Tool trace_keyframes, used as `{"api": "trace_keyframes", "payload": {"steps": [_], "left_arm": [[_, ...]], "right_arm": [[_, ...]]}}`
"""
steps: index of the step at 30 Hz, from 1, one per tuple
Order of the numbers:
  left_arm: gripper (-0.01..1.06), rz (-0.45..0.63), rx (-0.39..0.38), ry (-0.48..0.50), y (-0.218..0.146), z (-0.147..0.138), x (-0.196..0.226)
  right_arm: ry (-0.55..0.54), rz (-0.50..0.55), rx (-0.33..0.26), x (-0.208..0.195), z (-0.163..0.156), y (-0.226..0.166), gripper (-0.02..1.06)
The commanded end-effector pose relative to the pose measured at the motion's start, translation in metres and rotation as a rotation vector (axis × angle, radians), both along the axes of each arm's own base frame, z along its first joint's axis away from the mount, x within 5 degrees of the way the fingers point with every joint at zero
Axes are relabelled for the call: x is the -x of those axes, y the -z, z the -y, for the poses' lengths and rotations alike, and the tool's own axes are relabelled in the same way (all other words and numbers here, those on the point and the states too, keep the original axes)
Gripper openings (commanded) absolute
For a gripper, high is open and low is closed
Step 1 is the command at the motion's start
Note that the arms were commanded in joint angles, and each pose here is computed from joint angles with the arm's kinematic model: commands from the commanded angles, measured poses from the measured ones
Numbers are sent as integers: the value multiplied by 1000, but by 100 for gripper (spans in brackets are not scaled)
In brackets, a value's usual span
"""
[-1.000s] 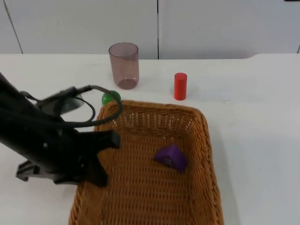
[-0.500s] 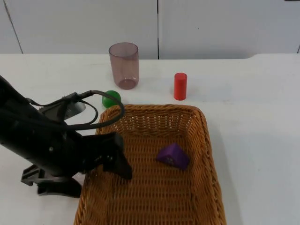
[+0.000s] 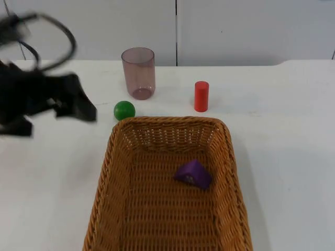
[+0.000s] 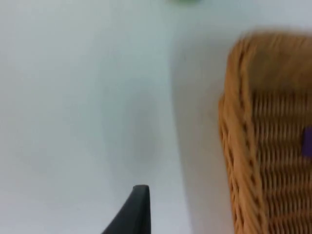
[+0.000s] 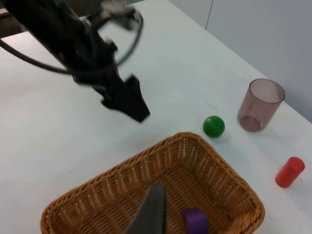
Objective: Pick up the basket with the left hand and place the triangular block into the basket with the right hand.
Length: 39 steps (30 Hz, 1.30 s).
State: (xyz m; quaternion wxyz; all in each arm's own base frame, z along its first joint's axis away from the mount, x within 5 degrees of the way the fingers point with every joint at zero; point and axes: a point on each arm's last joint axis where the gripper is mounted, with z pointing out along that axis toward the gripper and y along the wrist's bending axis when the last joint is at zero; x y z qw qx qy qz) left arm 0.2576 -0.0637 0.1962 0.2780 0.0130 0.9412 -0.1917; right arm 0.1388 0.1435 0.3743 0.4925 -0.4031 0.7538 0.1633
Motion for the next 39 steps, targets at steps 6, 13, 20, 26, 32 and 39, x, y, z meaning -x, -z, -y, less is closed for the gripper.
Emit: {"api": "trace_keyframes", "payload": {"steps": [6, 13, 20, 26, 32, 39], "left_arm": [[105, 279, -15, 39, -79, -8, 43], [105, 440, -41, 66, -117, -14, 84], [105, 433, -168, 33, -128, -30, 124], [105, 431, -211, -25, -133, -40, 151], [105, 445, -225, -100, -136, -49, 175], [105, 502, -207, -152, -140, -56, 204]], "right_arm": [[-3, 41, -38, 2, 1, -5, 80], [-1, 38, -41, 2, 1, -5, 80], [5, 26, -53, 2, 0, -5, 80], [7, 29, -67, 4, 3, -8, 80], [6, 84, -124, 19, 18, -23, 80], [5, 111, -148, 40, 39, -28, 80]]}}
